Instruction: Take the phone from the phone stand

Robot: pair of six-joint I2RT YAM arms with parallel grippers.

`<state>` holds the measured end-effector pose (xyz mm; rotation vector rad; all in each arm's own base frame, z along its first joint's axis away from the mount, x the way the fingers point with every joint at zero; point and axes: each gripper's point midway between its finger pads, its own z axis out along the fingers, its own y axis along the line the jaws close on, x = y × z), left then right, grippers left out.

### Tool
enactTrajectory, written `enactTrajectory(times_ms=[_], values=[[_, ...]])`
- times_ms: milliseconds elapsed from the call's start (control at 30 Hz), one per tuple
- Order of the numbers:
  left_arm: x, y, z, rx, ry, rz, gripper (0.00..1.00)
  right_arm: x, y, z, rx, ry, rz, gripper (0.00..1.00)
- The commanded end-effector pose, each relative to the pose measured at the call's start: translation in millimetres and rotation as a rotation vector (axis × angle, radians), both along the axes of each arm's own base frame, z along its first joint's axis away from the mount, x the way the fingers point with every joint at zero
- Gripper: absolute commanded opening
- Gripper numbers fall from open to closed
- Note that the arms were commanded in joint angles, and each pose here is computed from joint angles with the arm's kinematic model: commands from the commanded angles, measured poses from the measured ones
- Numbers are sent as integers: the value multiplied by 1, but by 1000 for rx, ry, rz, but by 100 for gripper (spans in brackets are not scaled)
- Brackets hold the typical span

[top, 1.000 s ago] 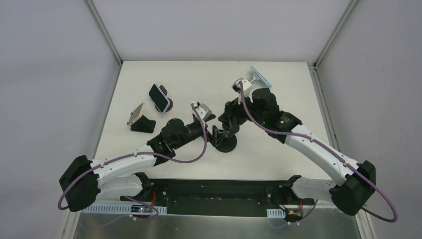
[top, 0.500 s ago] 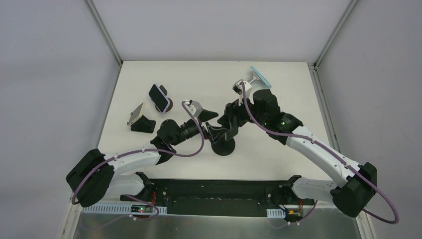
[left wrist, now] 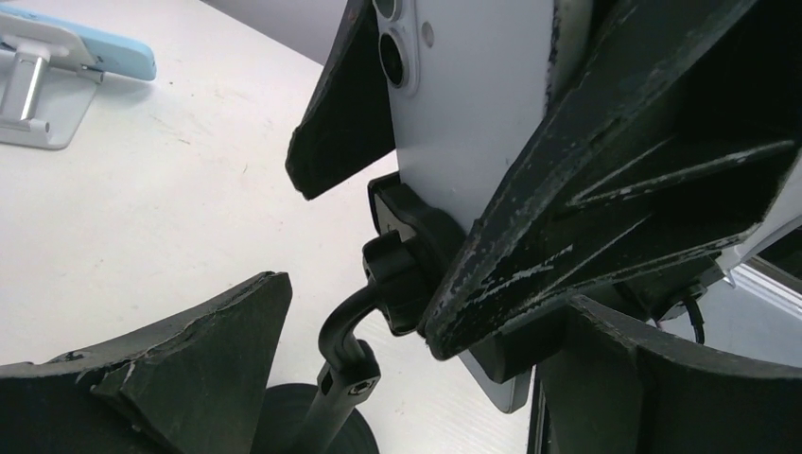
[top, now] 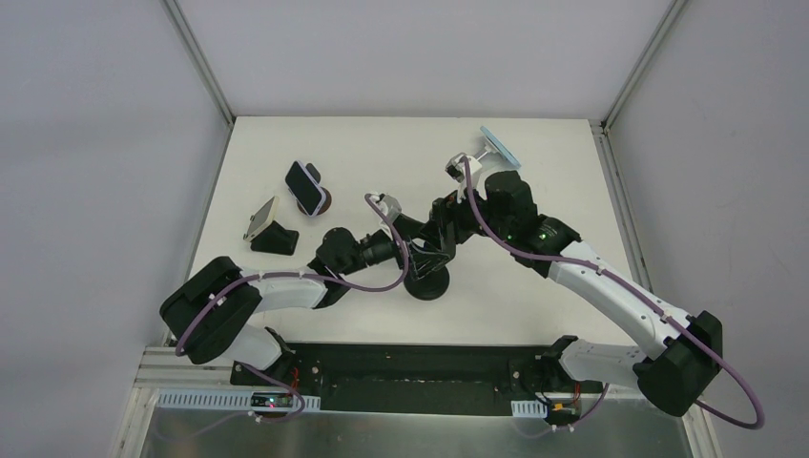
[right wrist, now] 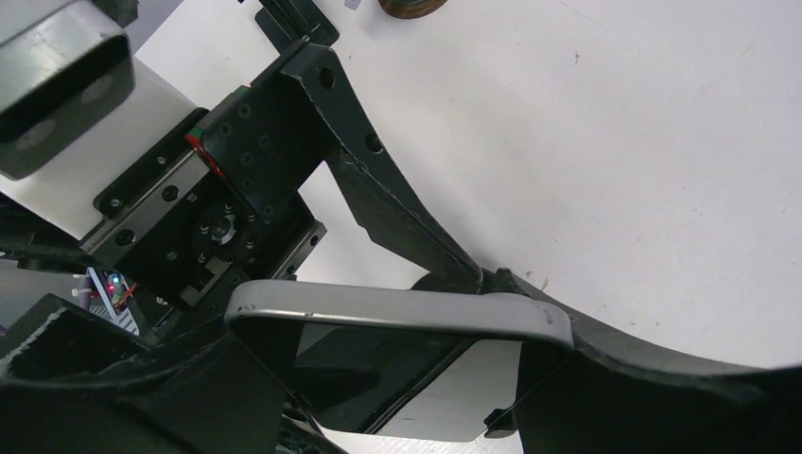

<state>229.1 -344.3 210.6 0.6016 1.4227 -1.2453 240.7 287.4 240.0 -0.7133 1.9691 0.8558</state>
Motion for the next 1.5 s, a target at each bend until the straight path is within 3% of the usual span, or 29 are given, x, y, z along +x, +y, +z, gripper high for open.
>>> enactTrajectory(times_ms=[0,200,367,533,633,733,1033,1367,1467], values=[[-1,-3,51,-137,-101,-41,99,-2,11,44,135,-79,34,0],[-3,-9,58,-153,-92,-80,96,-1,11,41,129,-80,29,0],[-5,-15,54,-150,-62,-113,82,-3,11,41,132,-87,43,0],[-12,-16,59,-154,-68,-155,57,-3,11,38,124,-89,51,0],[-15,-17,64,-163,-61,-190,18,0,9,38,123,-98,26,0],[-15,-17,66,-173,-31,-207,0,5,5,37,126,-110,-11,0],[-11,-16,56,-156,-15,-197,0,4,-1,30,101,-128,-19,0],[-23,-11,63,-153,-64,-228,0,32,-36,-10,-153,-291,-32,0],[-26,-10,67,-156,-76,-238,0,43,-49,-15,-146,-288,-43,0]])
